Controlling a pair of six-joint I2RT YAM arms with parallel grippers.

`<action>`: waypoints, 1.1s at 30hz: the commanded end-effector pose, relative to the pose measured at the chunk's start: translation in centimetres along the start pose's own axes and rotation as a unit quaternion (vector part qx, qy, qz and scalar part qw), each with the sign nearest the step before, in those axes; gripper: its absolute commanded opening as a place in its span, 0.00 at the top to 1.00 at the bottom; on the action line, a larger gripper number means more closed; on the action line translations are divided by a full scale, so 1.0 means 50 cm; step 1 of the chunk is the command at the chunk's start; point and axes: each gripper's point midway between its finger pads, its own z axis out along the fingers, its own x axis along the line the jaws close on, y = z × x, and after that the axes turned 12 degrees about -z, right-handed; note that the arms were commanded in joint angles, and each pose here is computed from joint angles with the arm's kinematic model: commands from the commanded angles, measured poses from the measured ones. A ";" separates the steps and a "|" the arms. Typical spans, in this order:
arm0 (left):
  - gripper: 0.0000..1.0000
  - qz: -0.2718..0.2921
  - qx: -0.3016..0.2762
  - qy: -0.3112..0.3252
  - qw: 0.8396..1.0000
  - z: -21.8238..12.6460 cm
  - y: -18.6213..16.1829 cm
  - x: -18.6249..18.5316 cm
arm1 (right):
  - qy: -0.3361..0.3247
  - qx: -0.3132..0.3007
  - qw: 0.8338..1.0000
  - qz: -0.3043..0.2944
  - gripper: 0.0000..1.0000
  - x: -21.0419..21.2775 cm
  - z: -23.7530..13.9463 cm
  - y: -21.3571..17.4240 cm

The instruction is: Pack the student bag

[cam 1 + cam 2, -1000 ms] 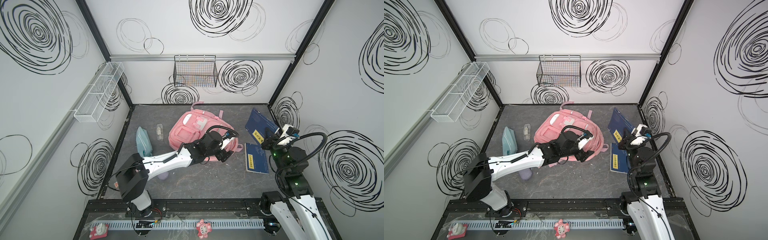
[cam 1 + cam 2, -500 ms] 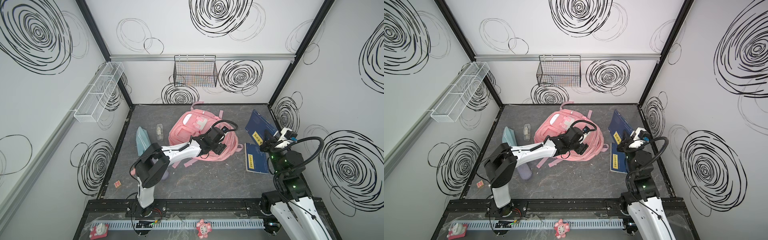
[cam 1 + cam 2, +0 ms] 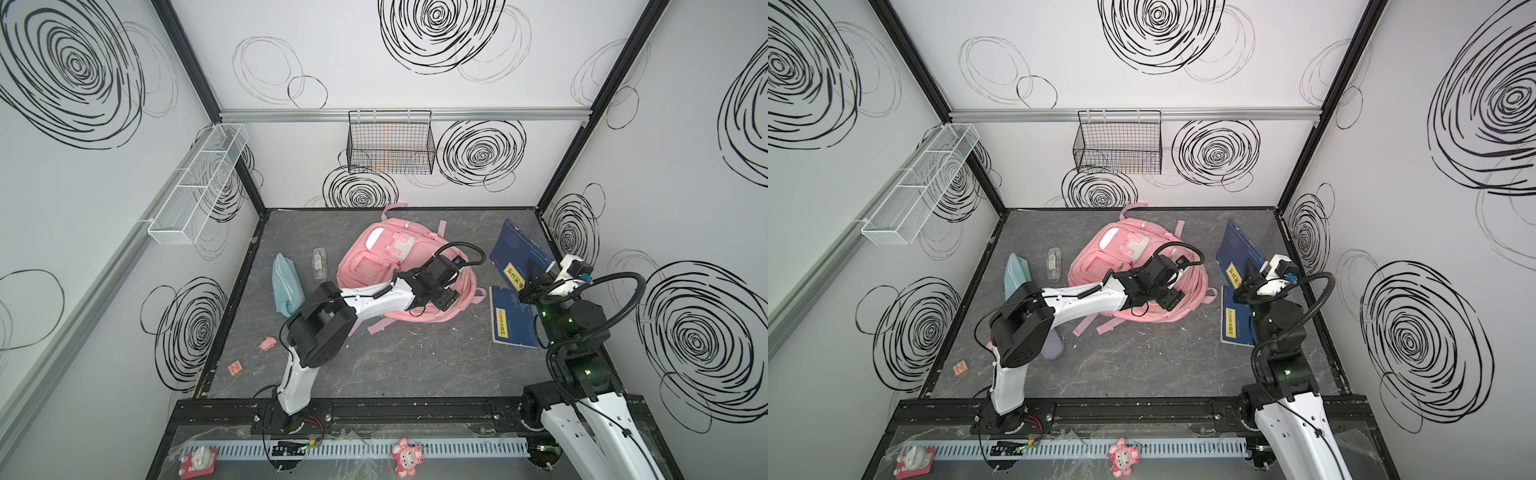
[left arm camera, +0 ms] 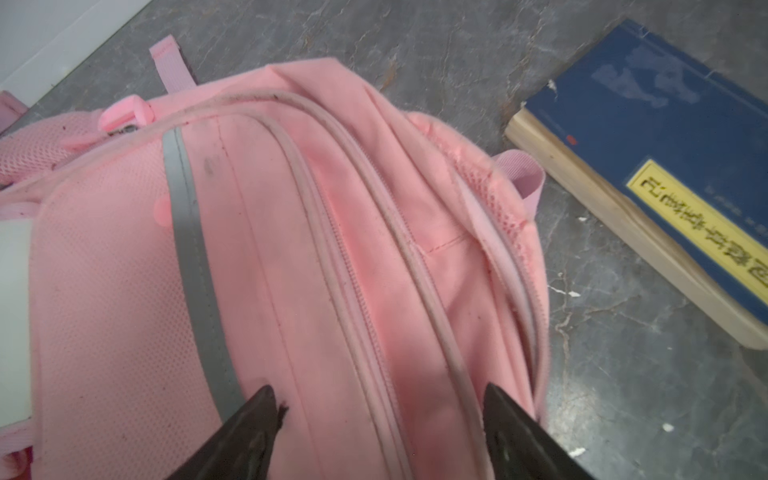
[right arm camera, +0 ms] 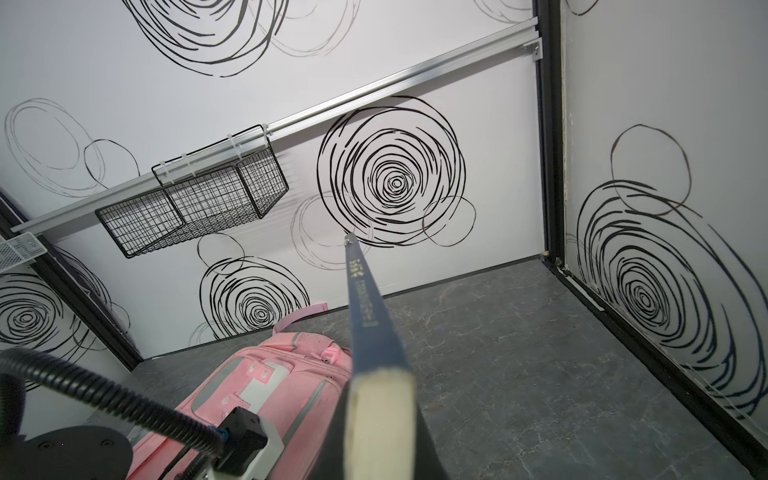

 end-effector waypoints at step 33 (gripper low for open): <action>1.00 -0.032 -0.141 0.036 0.989 -0.154 0.158 0.066 | 0.004 -0.042 0.999 0.004 1.00 0.000 0.010 0.054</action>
